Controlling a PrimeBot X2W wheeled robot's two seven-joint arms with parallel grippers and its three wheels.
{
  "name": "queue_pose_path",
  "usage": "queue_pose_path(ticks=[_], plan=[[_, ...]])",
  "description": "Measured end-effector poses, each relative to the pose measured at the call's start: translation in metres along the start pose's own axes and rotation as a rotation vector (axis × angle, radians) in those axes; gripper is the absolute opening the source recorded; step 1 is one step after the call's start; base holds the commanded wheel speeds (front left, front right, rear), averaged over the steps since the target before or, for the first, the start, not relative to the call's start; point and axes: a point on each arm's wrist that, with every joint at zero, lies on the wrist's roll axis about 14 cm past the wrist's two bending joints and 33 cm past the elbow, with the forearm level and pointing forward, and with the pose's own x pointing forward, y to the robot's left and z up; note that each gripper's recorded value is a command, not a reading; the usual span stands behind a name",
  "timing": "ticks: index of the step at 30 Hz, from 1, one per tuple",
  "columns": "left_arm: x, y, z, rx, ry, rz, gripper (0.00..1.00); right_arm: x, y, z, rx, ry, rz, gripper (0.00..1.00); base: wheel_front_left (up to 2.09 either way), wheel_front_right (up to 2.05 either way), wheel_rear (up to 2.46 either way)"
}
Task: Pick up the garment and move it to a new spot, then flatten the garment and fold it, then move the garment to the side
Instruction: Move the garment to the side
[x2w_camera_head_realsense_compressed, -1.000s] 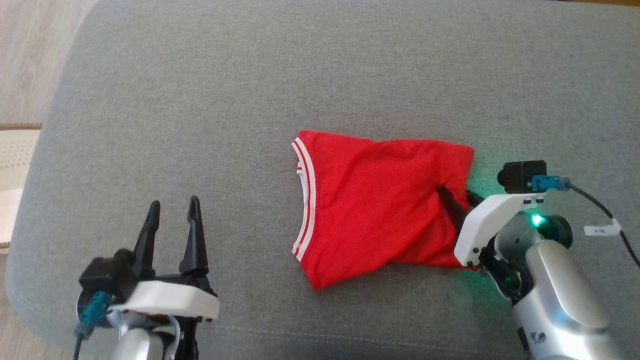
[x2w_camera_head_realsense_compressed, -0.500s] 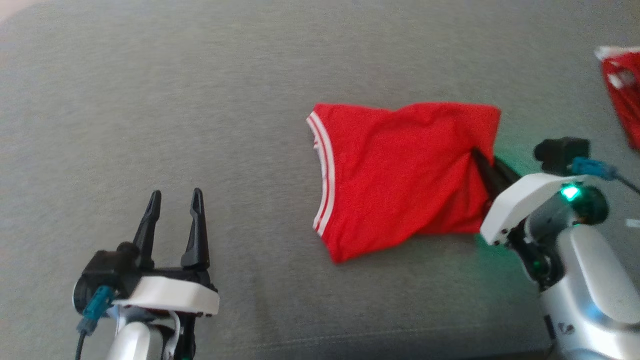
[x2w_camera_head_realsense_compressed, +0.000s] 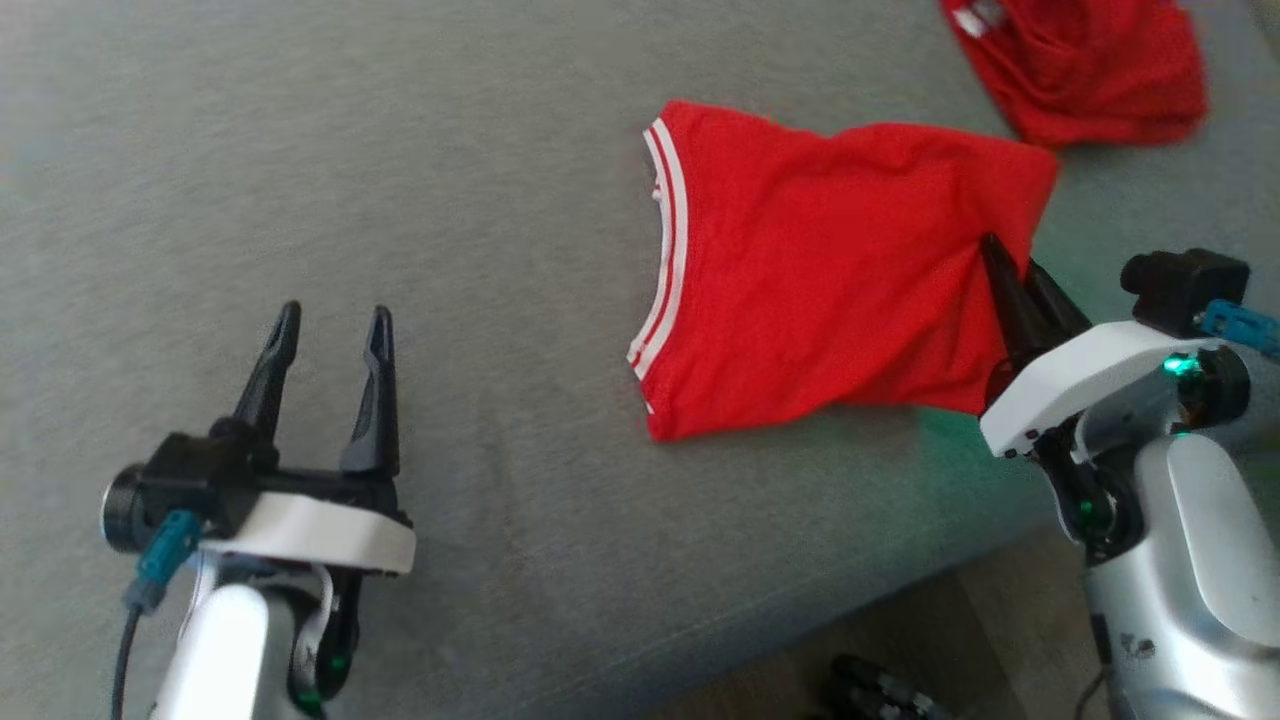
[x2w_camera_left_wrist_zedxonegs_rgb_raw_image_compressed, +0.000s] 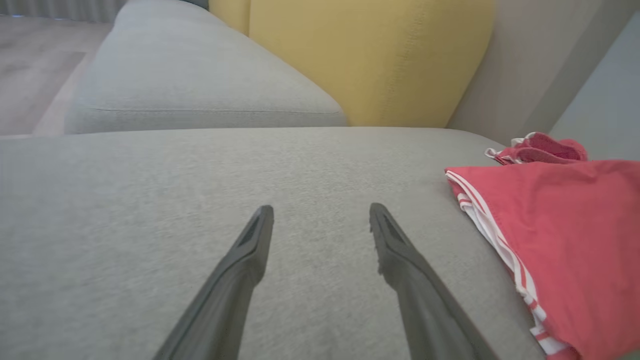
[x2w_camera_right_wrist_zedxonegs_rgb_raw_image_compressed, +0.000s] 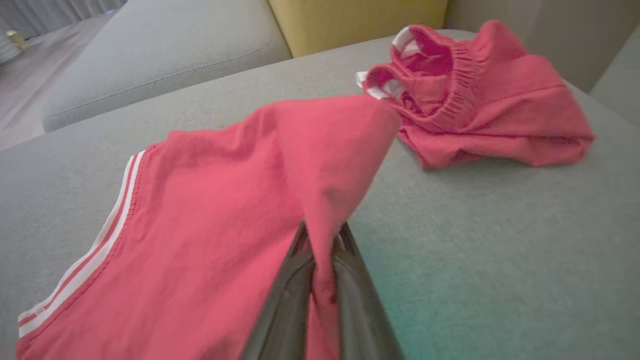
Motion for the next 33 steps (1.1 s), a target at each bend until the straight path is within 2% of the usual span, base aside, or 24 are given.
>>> queue_pose_path(ticks=[7,10,13,17,22,25,29,33], plan=[[0.018,-0.026,-0.017,-0.033,0.037,-0.087,1.00,-0.008,-0.023,-0.008,0.002,0.008,-0.077,0.00,0.00,0.00,0.00],[0.018,-0.024,-0.018,-0.033,0.040,-0.082,1.00,-0.003,-0.021,-0.001,-0.014,-0.008,-0.071,0.00,0.00,0.00,0.00],[0.015,-0.017,-0.016,-0.027,0.034,-0.062,1.00,0.011,-0.014,0.022,-0.046,-0.053,-0.045,0.00,0.00,0.00,0.00],[0.009,-0.006,-0.012,-0.021,0.023,-0.026,1.00,0.029,-0.020,0.061,-0.145,-0.098,-0.046,0.00,0.00,0.00,0.00],[0.004,0.009,-0.003,-0.027,-0.012,0.029,1.00,0.045,-0.044,0.101,-0.305,-0.096,-0.101,0.00,0.00,0.00,0.00],[-0.002,0.019,-0.004,-0.034,-0.012,0.065,1.00,0.052,-0.059,0.118,-0.385,-0.083,-0.141,0.00,0.00,0.00,0.00],[-0.008,0.029,-0.008,-0.041,-0.007,0.102,1.00,0.064,-0.070,0.138,-0.437,-0.092,-0.181,0.00,0.00,0.00,0.00],[-0.005,0.034,-0.007,-0.047,-0.015,0.114,1.00,0.075,-0.082,0.146,-0.517,-0.056,-0.226,0.00,0.00,0.00,0.00]])
